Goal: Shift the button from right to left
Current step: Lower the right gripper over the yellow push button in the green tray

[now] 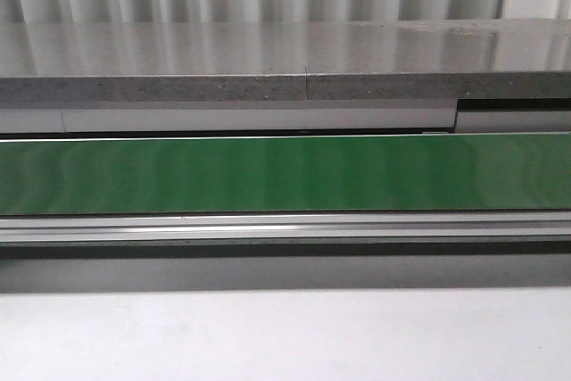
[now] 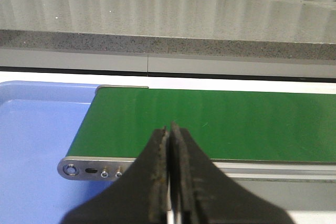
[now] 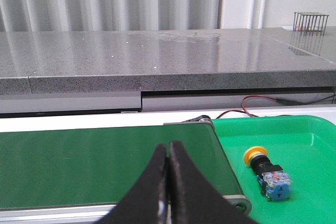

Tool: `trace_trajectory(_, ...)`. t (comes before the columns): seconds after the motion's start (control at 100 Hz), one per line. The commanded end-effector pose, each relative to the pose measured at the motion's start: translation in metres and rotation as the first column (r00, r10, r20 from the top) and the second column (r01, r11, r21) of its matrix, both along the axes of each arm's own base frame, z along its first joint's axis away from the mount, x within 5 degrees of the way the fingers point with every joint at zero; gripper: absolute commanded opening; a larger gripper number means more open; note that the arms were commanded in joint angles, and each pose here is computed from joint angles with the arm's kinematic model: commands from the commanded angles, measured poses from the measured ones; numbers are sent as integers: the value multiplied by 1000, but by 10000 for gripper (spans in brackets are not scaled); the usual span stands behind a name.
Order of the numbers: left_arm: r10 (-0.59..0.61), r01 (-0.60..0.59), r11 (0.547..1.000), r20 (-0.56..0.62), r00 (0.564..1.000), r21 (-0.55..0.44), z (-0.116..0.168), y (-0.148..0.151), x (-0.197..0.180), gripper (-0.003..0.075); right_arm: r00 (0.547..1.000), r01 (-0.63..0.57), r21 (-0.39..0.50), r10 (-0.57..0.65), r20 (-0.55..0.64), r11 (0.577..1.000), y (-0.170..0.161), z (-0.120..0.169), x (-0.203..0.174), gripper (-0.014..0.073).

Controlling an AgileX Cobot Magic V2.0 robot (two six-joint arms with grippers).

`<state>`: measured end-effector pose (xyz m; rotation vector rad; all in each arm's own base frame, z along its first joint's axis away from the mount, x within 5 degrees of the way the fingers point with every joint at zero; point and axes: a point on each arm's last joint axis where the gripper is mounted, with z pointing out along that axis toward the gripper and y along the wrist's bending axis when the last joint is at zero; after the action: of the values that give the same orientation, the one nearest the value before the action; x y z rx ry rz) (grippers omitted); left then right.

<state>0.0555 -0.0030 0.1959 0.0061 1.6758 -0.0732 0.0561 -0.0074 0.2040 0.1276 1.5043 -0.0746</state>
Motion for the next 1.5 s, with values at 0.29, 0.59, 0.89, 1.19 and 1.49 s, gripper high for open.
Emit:
trace_trajectory(0.29, 2, -1, 1000, 87, 996, -11, 1, 0, -1, -20, 998, 3, 2, -3, 65, 1000, 0, 9, -2, -66)
trace_trajectory(0.59, 2, -1, 1000, 87, 996, -11, 1, 0, -1, -20, 999, 3, 4, -3, 51, 1000, 0, 9, -2, -66)
trace_trajectory(0.89, 2, -1, 1000, 87, 996, -11, 1, 0, -1, -20, 990, 18, 0, -18, -138, 1000, 0, 54, -10, -66)
trace_trajectory(1.19, 2, -1, 1000, 87, 996, -11, 1, 0, -1, -20, 959, 31, -3, -30, -281, 1000, -6, 123, 20, -66)
trace_trajectory(1.49, 2, -1, 1000, 87, 996, -11, 1, 0, -1, -20, 885, 40, 16, -29, -465, 999, -12, 143, 61, -66)
